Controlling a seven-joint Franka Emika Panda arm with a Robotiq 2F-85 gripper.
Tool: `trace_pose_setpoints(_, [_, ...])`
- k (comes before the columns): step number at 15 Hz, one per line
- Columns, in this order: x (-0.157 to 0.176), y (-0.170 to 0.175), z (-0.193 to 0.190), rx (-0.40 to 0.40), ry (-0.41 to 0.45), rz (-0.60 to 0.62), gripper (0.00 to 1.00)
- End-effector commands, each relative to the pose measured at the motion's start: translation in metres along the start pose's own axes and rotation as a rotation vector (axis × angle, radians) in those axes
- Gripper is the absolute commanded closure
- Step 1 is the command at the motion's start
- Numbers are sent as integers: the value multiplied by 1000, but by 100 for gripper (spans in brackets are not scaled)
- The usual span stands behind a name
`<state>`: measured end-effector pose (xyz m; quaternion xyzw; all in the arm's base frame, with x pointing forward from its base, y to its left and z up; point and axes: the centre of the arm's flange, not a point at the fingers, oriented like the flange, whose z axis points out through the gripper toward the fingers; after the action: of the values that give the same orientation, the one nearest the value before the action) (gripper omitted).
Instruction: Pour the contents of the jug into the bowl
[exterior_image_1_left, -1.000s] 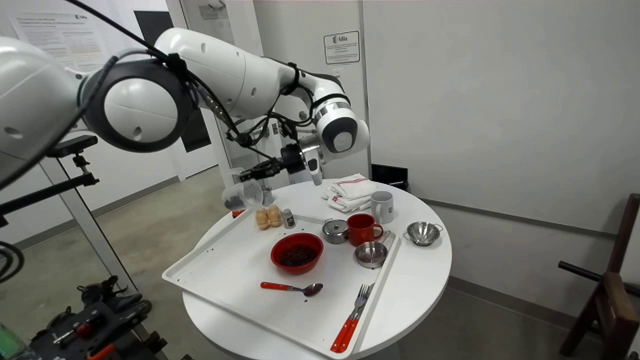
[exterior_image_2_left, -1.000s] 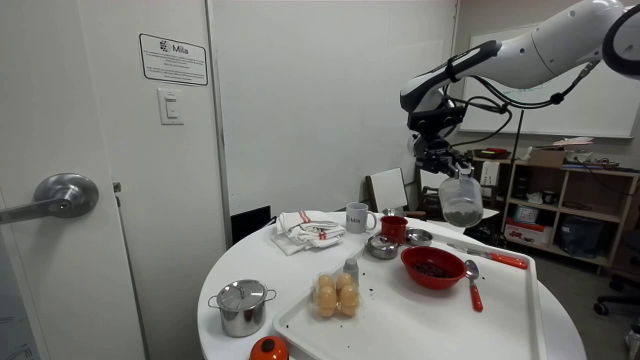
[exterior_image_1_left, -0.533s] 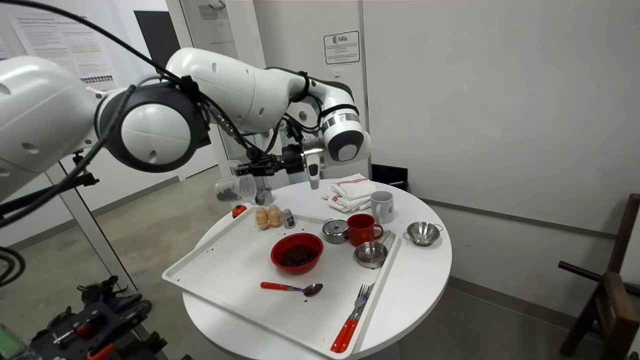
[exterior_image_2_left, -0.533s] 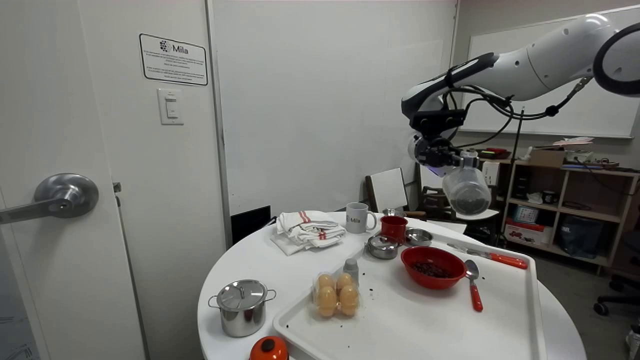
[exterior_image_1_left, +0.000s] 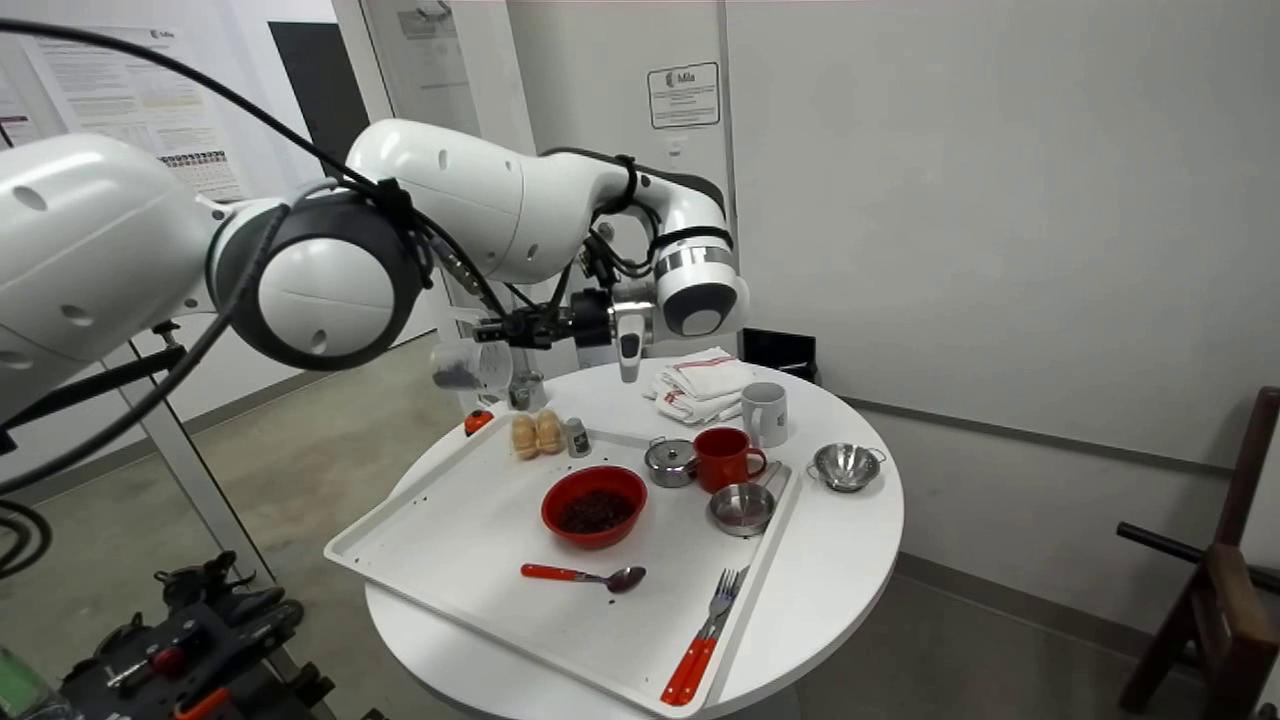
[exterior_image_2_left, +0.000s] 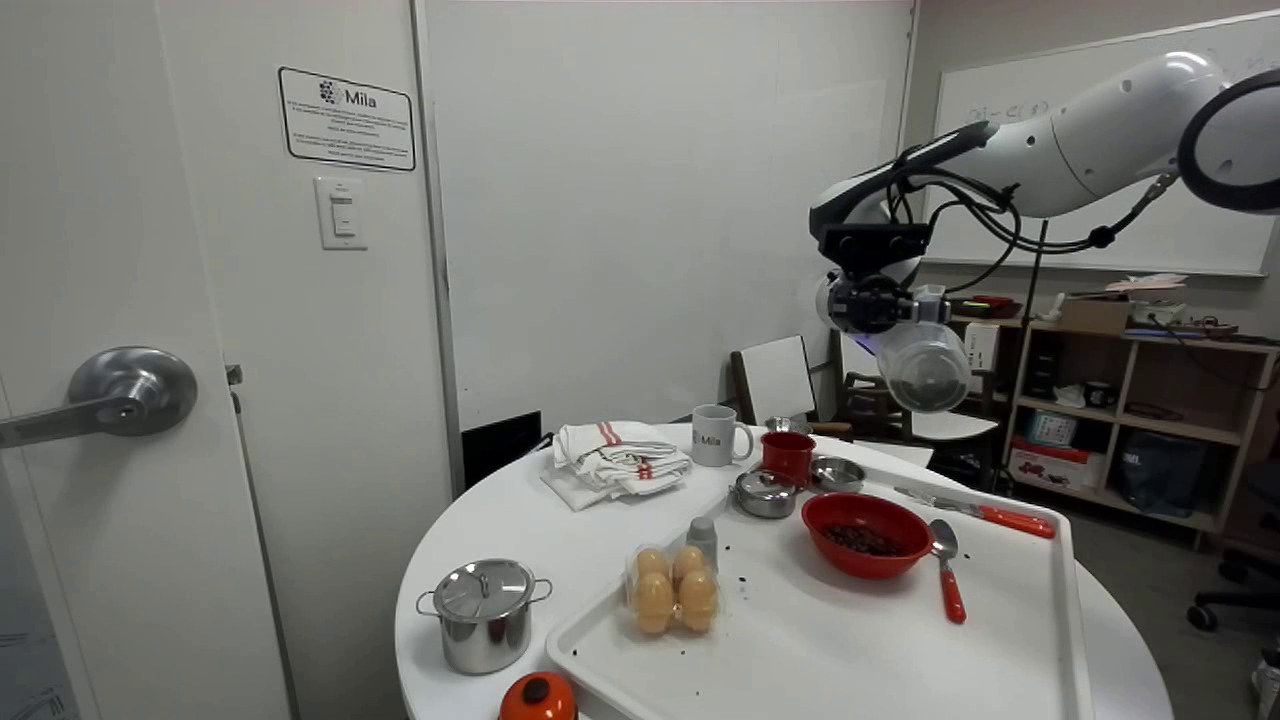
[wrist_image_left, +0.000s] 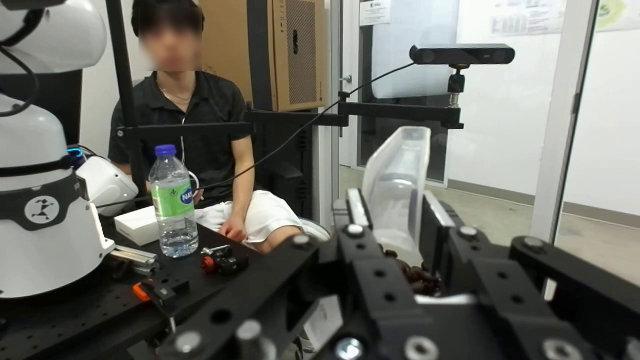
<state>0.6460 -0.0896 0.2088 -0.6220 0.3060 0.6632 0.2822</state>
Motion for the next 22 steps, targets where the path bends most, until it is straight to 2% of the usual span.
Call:
trace_pose_setpoints(1, [0,-3,-4,6,-33,-1,91])
trace_pose_setpoints(9, [0,13,-29,100,-66,-36,91])
trace_pose_setpoints(14, [1,18,-38,112,-134,-58,91])
trace_pose_setpoints(18, [6,18,-40,103,-230,-78,91])
trace_pose_setpoints(22, [10,20,-43,128,-293,-94,91])
